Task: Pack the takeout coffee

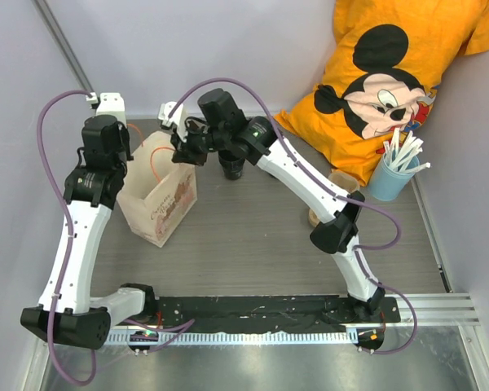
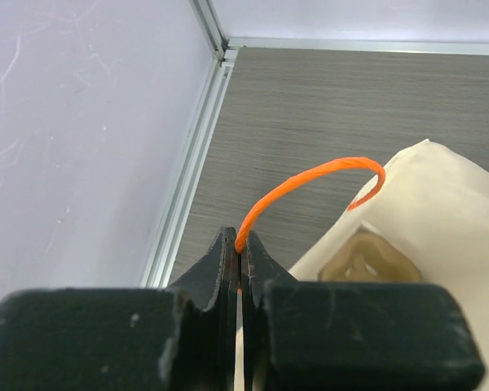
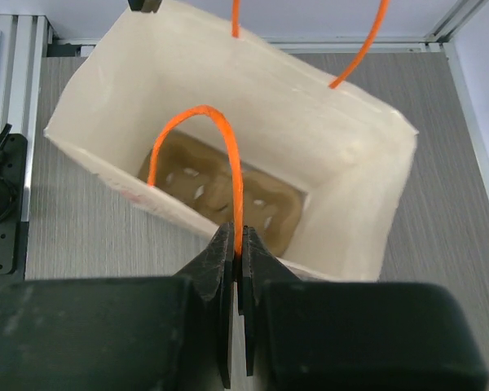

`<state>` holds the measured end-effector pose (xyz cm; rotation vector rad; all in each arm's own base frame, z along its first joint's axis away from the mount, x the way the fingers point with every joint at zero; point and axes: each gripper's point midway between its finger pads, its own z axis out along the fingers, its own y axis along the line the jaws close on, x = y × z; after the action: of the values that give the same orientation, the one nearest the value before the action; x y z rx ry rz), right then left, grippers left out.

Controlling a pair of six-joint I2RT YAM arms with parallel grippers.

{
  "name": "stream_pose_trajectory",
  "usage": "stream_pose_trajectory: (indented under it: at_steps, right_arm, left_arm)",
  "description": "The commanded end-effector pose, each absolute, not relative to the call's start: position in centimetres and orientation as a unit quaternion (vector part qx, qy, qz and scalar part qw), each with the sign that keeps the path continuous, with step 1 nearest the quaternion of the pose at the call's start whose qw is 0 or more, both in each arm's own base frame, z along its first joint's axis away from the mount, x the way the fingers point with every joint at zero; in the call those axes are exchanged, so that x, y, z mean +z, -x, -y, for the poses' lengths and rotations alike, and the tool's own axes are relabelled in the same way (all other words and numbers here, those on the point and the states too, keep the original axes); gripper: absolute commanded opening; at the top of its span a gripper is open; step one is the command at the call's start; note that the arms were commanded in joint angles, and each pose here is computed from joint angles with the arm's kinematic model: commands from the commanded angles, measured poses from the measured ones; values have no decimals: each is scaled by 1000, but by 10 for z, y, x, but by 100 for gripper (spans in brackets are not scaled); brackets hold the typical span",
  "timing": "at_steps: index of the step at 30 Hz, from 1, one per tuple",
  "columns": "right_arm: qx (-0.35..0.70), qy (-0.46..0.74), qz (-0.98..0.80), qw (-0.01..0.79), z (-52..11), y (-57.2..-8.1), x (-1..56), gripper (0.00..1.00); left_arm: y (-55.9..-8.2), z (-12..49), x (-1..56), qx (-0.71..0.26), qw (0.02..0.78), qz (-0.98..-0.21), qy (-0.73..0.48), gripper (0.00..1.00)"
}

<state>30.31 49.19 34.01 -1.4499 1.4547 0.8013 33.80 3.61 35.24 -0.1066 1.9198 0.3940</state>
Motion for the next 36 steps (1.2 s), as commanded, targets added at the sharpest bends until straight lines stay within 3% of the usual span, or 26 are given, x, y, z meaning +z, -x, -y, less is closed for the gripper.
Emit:
stream_pose_trajectory:
  at_steps: [1,18,36]
  right_arm:
    - [343,588,-548,486,-512,-292,367,4]
    - [340,557,-545,527,-532,-310,377,4]
    - [273,471,-592,595,-512,-387,383,2]
  left_arm:
    - [-337,-46,392,173,607,-771,85,0]
    - [-339,-75,380,202,603,-759,140,1]
    - [-432,-52,392,162,645,-744,73,5]
